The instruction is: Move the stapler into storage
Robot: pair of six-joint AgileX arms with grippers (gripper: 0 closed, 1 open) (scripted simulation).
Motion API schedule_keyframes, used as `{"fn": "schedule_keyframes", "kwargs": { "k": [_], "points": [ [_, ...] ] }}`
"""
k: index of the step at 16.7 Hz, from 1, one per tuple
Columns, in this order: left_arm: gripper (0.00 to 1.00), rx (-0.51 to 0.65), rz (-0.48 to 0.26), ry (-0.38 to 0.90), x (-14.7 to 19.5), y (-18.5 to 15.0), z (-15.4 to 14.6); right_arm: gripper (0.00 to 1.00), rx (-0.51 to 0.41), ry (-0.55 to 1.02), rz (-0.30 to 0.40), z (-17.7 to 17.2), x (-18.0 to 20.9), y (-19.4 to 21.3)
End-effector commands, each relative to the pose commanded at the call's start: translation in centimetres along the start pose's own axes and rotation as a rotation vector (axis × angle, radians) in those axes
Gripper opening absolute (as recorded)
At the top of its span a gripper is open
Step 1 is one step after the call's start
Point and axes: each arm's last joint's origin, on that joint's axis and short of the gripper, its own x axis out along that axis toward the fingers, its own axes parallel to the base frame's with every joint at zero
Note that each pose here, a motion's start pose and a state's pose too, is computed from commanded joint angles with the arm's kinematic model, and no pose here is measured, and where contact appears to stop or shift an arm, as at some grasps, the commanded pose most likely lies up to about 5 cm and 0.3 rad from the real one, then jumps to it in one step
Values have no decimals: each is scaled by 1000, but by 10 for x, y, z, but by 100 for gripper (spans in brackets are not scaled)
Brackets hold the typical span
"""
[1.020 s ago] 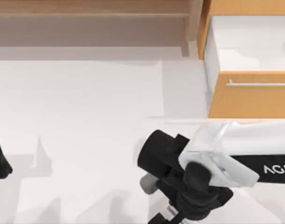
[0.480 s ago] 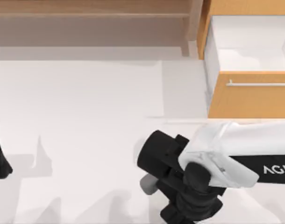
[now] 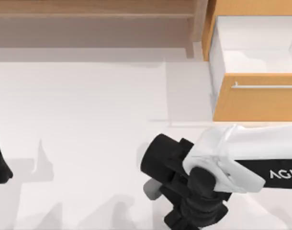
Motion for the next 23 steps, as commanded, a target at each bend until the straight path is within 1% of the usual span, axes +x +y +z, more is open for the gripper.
{"fn": "schedule_keyframes", "kwargs": {
  "k": [8, 12, 14, 16, 19, 21, 23],
  "points": [
    [100, 0, 0, 0, 0, 0, 0, 0, 0, 0, 0, 0, -30, 0],
    [100, 0, 0, 0, 0, 0, 0, 0, 1, 5, -1, 0, -28, 0],
    [100, 0, 0, 0, 0, 0, 0, 0, 20, -44, 1, 7, -39, -5],
    [100, 0, 0, 0, 0, 0, 0, 0, 66, -135, -3, 22, -63, -19],
    [100, 0, 0, 0, 0, 0, 0, 0, 175, -292, -31, 49, -113, -55],
    [100, 0, 0, 0, 0, 0, 0, 0, 262, -374, -68, 64, -146, -87],
    [100, 0, 0, 0, 0, 0, 0, 0, 348, -416, -118, 76, -170, -122]
  ]
}}
